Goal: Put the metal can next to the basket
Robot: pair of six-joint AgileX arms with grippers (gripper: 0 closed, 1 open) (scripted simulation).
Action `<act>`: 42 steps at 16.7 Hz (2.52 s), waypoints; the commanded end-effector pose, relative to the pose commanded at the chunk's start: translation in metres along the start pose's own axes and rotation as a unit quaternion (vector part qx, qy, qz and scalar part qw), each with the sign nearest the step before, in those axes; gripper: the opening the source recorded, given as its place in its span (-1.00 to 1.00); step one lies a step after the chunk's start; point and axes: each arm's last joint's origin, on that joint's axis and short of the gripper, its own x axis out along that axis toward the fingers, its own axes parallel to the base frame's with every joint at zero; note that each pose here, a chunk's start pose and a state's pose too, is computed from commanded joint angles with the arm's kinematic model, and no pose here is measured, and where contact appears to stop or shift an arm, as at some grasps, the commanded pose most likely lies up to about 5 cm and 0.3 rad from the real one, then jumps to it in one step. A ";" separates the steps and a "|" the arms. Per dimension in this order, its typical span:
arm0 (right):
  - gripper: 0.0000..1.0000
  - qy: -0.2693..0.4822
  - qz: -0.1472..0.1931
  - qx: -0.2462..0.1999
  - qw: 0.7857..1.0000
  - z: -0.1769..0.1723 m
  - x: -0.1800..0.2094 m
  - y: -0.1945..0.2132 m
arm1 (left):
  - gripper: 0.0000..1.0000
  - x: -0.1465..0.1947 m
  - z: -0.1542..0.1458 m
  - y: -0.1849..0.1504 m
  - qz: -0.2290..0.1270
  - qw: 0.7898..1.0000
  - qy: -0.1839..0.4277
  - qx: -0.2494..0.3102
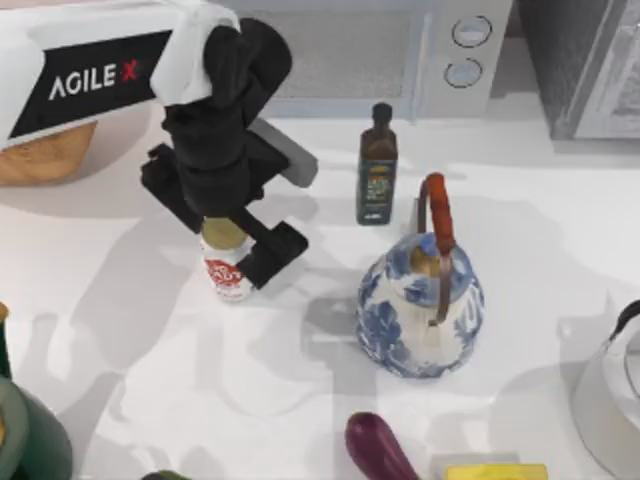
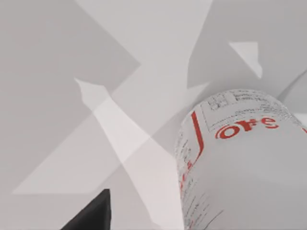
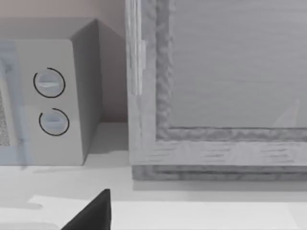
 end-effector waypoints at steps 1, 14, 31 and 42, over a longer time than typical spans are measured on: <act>1.00 0.000 0.000 0.000 1.000 0.000 0.000 0.000 | 1.00 0.000 0.000 0.000 0.000 1.000 0.000 0.000; 1.00 0.000 0.000 0.000 1.000 0.000 0.000 0.000 | -0.81 0.000 0.000 0.000 0.000 1.000 0.000 0.000; 1.00 0.000 0.000 0.000 1.000 0.000 0.000 0.000 | -1.00 0.039 -0.066 0.054 -0.065 0.978 0.111 -0.162; 1.00 0.000 0.000 0.000 1.000 0.000 0.000 0.000 | -1.00 -0.020 -0.219 0.202 0.000 0.924 -0.001 -0.383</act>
